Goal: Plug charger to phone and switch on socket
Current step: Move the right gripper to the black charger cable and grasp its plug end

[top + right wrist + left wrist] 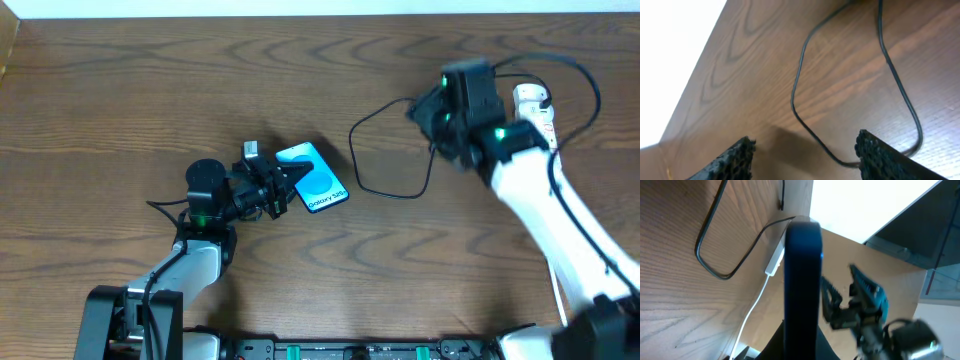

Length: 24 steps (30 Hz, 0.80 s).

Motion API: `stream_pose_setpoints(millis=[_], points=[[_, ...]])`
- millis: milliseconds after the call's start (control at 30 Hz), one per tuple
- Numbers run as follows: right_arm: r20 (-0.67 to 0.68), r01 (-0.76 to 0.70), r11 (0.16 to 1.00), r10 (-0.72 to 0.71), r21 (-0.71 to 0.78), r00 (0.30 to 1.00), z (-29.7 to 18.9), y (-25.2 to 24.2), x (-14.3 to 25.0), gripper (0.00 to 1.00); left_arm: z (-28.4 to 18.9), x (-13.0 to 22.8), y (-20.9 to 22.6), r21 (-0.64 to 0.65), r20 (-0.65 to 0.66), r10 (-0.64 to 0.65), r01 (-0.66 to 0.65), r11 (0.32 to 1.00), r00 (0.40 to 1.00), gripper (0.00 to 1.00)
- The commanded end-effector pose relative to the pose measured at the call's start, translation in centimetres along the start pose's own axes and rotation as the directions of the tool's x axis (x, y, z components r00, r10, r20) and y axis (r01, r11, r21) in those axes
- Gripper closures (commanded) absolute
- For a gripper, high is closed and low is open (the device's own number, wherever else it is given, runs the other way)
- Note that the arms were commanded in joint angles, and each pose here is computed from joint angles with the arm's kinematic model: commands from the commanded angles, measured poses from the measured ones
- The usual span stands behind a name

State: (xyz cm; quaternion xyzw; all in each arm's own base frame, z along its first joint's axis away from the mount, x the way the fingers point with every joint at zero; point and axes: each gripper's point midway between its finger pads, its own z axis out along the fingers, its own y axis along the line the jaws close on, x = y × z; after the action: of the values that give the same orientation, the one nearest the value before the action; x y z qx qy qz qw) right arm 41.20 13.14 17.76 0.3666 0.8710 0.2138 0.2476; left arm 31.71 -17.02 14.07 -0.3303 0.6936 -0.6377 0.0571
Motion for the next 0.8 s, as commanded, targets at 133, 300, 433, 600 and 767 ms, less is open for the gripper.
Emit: stream_pose_setpoints(millis=[133,300,433,600,767], points=[[-0.005,-0.128,0.986,0.13,0.104,0.992,4.2,1.1,-3.7,0.41,0.1,0.3,-1.6,0.028,-0.023,0.052,-0.051,0.998,0.998,0.92],[-0.01,-0.19,0.966,0.195,0.175,0.981,8.7,0.2,-4.7,0.41,0.1,0.3,-1.6,0.028,-0.023,0.053,-0.052,0.998,0.998,0.92],[-0.014,-0.215,0.952,0.224,0.216,0.975,11.8,-0.8,-5.0,0.42,0.1,0.3,-1.6,0.028,-0.023,0.052,-0.051,0.998,0.998,0.92],[-0.025,-0.215,0.943,0.229,0.255,0.973,15.3,-2.1,-4.4,0.41,0.1,0.3,-1.6,0.028,-0.022,0.052,-0.051,0.998,0.998,0.92],[0.016,-0.217,0.942,0.221,0.258,0.975,17.3,-2.9,-5.0,0.41,0.1,0.3,-1.6,0.028,-0.022,0.052,-0.052,0.998,0.998,0.92]])
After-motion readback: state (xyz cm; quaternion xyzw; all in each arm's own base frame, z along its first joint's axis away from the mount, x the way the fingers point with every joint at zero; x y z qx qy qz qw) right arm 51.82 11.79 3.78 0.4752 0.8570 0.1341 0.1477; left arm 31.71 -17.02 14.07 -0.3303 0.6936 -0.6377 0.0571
